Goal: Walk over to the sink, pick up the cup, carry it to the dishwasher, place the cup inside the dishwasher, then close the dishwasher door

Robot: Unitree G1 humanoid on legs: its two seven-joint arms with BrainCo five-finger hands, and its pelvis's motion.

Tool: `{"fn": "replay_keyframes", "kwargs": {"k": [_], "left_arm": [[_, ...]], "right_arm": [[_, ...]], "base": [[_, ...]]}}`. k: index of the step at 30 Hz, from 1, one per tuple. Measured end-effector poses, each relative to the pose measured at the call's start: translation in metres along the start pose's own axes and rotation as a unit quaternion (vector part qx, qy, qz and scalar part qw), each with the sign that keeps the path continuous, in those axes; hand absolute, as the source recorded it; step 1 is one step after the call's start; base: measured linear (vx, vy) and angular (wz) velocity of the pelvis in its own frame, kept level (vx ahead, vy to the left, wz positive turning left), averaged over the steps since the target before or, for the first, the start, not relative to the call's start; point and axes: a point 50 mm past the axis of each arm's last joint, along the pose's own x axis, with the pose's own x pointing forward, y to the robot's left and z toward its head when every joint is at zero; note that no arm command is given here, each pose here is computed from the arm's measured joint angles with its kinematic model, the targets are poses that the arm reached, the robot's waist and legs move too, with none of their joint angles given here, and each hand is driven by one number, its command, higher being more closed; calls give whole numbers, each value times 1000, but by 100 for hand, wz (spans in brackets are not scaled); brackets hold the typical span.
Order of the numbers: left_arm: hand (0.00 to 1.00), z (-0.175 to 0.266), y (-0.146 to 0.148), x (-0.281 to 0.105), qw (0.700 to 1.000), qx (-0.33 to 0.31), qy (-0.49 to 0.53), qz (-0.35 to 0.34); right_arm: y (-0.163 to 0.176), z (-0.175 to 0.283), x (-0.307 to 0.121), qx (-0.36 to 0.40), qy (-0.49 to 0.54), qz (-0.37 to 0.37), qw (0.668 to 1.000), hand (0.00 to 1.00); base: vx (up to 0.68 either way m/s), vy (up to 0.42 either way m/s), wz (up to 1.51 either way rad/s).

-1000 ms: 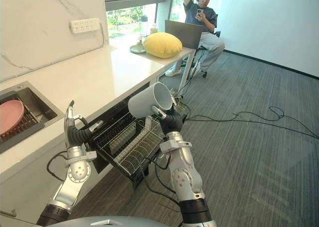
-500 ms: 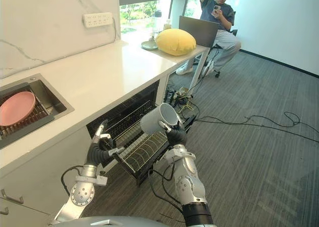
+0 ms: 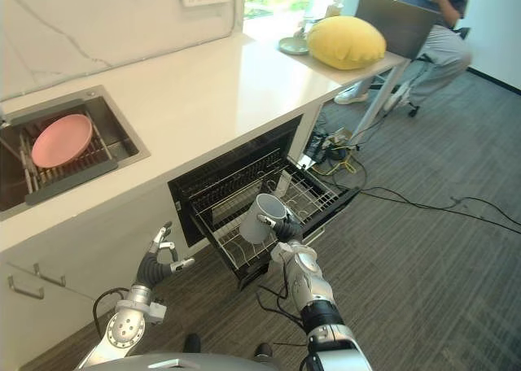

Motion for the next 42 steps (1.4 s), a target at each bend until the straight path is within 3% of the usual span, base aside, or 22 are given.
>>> {"fn": "replay_keyframes", "kwargs": {"k": [3,7,15,30,31,42], "left_arm": [[0,-10,6,-2,1000,15,21,-8],[0,-18,23,8,999,-9,44,30],[0,-4,43,31,999,-29,10,42],[0,-2,47,35,998,-50,13,46],[0,-1,48,35,998,-50,14,47],[0,-2,49,35,996,-59,19,57]], "right_arm": [[0,17,15,-15,0,-8,1000,100],[-8,67,35,-47,-24,-29,998,100],[-6,142,46,-93,-76,-47,992,100],[8,201,46,-155,-81,-71,982,100],[11,204,47,-163,-84,-69,981,0],[25,205,49,-225,-78,-39,971,0]], "base": [[-36,4,44],[32,17,37],[-36,-14,27],[-14,-24,10],[53,-42,-1],[21,-19,-5]]}}
